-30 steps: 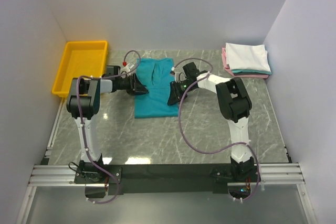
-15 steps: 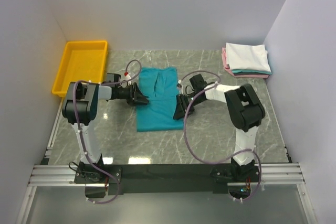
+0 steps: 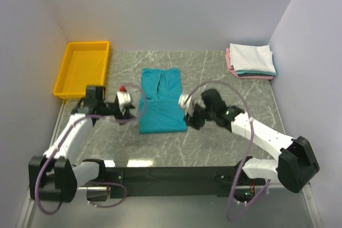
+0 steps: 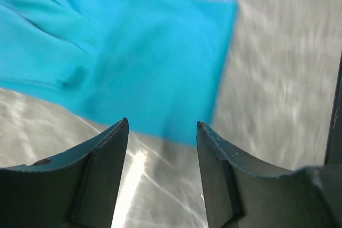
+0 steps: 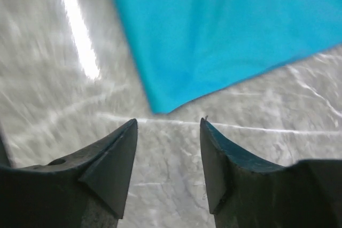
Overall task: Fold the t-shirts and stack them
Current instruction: Fold the tshirt
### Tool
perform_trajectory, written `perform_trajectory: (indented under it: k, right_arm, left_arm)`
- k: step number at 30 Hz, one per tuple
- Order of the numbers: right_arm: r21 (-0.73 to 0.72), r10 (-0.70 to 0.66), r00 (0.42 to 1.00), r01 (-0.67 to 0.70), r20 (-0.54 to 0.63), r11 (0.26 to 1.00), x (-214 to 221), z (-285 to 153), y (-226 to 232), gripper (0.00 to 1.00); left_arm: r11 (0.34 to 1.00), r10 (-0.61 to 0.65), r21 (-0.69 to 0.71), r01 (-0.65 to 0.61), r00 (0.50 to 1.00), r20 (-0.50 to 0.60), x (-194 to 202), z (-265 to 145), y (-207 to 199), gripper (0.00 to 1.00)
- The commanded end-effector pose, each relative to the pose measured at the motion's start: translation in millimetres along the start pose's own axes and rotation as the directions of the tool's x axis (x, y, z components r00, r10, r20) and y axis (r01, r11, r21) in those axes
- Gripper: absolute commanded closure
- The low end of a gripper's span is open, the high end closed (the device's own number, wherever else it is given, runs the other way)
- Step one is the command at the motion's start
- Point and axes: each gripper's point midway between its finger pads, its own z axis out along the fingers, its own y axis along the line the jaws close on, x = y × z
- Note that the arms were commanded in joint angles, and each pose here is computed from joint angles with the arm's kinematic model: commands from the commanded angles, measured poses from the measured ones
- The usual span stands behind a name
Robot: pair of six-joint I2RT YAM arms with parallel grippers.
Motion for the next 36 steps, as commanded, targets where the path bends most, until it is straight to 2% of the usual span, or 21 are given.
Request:
perform_trajectory:
  k: [1, 4, 5, 7, 11, 16, 19, 25, 31, 36]
  right_arm:
    - [0.141, -0.366, 0.928, 0.372, -0.070, 0.917, 14, 12, -9, 0.42]
    - [0.150, -0.444, 0.895, 0.447, -0.054, 0.882, 12, 26, 7, 0.42]
    - [0.145, -0.450, 0.891, 0.453, -0.058, 0.879, 17, 29, 11, 0.42]
    - [0.147, -0.491, 0.870, 0.491, -0.037, 0.859, 13, 38, 19, 0.42]
    - [0.156, -0.545, 0.837, 0.545, -0.048, 0.824, 20, 49, 23, 0.42]
    - [0.128, -0.560, 0.826, 0.564, -0.068, 0.816, 29, 58, 24, 0.43]
    - [0.094, -0.564, 0.822, 0.569, -0.080, 0.817, 36, 64, 27, 0.45]
    - [0.030, -0.562, 0.819, 0.568, -0.112, 0.822, 42, 69, 32, 0.48]
    - [-0.020, -0.594, 0.788, 0.600, -0.161, 0.800, 57, 72, 36, 0.48]
    - [-0.013, -0.592, 0.778, 0.603, -0.213, 0.797, 61, 81, 27, 0.50]
  left_arm:
    - [0.962, 0.272, 0.057, -0.267, 0.953, -0.136, 70, 8, -31, 0.40]
    - [0.896, 0.444, 0.031, -0.443, 0.888, -0.122, 70, 15, -39, 0.41]
    - [0.892, 0.452, 0.051, -0.450, 0.881, -0.141, 84, 23, -52, 0.41]
    - [0.853, 0.519, 0.016, -0.521, 0.846, -0.122, 77, 28, -53, 0.42]
    - [0.810, 0.584, 0.036, -0.585, 0.801, -0.131, 90, 36, -63, 0.44]
    - [0.813, 0.578, 0.019, -0.583, 0.801, -0.158, 93, 41, -54, 0.45]
    - [0.830, 0.551, 0.017, -0.557, 0.817, -0.171, 91, 47, -45, 0.47]
    - [0.833, 0.549, 0.049, -0.551, 0.812, -0.199, 102, 55, -39, 0.55]
    - [0.832, 0.553, 0.074, -0.550, 0.810, -0.193, 107, 56, -43, 0.65]
    - [0.825, 0.564, 0.092, -0.558, 0.802, -0.198, 110, 56, -45, 0.71]
